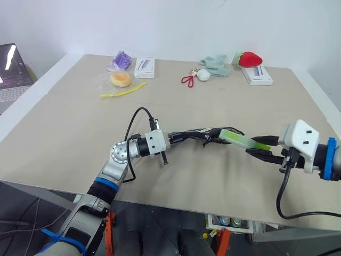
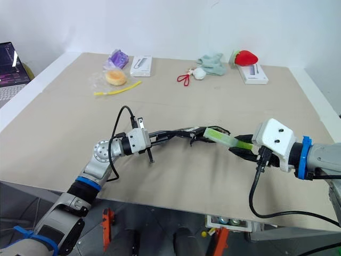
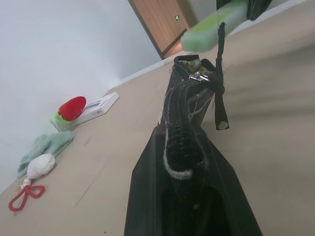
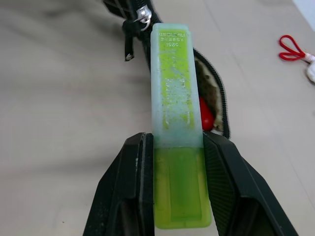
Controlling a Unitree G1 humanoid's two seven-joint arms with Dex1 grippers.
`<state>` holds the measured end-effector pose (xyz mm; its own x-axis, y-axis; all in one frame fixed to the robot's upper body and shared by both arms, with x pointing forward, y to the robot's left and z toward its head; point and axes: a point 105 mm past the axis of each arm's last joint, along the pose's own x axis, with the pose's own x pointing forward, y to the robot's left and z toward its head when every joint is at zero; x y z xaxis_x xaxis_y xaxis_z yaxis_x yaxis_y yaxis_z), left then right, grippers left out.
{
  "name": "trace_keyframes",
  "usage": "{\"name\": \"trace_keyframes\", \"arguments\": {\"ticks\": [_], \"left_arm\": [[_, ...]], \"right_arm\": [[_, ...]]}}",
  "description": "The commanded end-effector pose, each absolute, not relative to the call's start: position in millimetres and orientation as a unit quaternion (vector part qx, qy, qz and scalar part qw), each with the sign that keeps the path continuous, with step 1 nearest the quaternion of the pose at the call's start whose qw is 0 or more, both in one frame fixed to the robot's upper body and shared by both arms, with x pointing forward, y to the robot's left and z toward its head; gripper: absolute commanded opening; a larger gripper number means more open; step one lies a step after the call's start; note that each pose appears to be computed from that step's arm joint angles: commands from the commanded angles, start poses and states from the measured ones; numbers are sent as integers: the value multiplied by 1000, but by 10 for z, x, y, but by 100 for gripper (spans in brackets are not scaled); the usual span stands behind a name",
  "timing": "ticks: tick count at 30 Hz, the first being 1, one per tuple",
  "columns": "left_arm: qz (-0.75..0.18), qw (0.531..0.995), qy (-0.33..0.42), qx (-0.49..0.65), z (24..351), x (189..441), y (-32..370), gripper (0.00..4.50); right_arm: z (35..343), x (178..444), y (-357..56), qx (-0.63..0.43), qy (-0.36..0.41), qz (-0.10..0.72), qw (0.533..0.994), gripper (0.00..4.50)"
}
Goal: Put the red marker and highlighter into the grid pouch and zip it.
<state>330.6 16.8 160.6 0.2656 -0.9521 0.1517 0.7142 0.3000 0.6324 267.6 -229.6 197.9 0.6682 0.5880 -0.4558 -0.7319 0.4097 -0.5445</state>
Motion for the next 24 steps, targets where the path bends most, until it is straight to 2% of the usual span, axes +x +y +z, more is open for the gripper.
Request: {"name": "trace_keyframes", "arguments": {"ticks": [1,7,17,20,24], "left_arm": [[-538,758,-286,232,1726,3290,180,0],[-549,749,-288,232,1700,3228,126,0],[-550,749,-288,231,1709,3225,103,0],[-549,750,-289,230,1711,3220,97,0],[-544,755,-286,228,1703,3233,121,0]], "right_arm": [[1981,2800,-2313,-427,90,387,812,105],[1945,3001,-2104,-478,63,411,774,105],[1964,3151,-1532,-566,-19,467,679,105],[1943,3163,-1448,-569,-30,474,672,105],[2013,3179,-1511,-548,-26,461,697,105]]}}
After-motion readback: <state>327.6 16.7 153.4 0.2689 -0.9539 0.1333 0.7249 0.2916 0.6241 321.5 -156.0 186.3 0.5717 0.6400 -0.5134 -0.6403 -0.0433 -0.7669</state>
